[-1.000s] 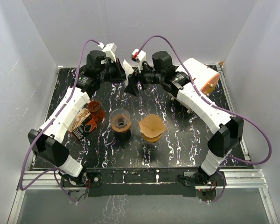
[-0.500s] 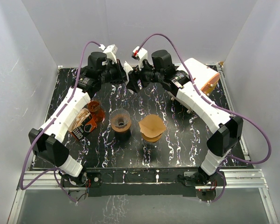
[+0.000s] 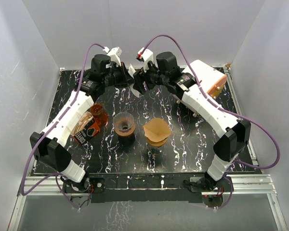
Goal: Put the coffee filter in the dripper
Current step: Place the coffee filter in the coffee dripper.
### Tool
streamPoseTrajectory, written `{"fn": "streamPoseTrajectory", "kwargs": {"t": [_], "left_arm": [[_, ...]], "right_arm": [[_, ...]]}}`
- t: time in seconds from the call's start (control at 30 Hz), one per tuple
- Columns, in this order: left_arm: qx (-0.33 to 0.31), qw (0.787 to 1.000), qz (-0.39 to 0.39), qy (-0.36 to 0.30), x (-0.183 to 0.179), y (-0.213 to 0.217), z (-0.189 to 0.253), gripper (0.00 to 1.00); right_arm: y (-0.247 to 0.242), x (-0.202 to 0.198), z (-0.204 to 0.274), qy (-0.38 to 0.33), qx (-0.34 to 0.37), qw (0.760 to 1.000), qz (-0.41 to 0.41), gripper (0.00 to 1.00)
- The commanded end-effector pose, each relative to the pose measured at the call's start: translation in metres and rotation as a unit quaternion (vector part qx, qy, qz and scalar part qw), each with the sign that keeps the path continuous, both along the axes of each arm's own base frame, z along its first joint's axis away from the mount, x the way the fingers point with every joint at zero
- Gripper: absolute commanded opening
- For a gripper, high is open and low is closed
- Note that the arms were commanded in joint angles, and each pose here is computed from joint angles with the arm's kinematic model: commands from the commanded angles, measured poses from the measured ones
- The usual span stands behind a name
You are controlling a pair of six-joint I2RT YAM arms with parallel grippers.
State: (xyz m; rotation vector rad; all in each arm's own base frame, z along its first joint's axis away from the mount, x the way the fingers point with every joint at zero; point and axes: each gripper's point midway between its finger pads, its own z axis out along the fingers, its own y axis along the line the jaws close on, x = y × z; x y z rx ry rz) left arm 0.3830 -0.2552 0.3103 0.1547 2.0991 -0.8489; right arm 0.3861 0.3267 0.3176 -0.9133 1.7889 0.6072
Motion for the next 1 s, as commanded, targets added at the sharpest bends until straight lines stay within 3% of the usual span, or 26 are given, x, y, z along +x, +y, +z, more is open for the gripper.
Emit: {"fn": "streamPoseTrajectory", "kwargs": {"t": [0.0, 0.5, 0.97], "left_arm": [[-0.012, 1.0, -0.017, -0.02, -0.009, -0.003, 0.013, 0.0], [-0.01, 0.999, -0.033, -0.032, -0.009, -0.007, 0.009, 0.0], [-0.012, 0.999, -0.034, -0.033, -0.004, -0.011, 0.004, 0.0]], "right_arm": [[-0.006, 0.001, 0.032, -0.047, 0.013, 0.999, -0.014, 0.67], [-0.019, 0.008, 0.029, -0.048, 0.001, 0.997, -0.055, 0.6], [-0.012, 0.008, 0.02, -0.02, 0.02, 0.998, -0.057, 0.32]]}}
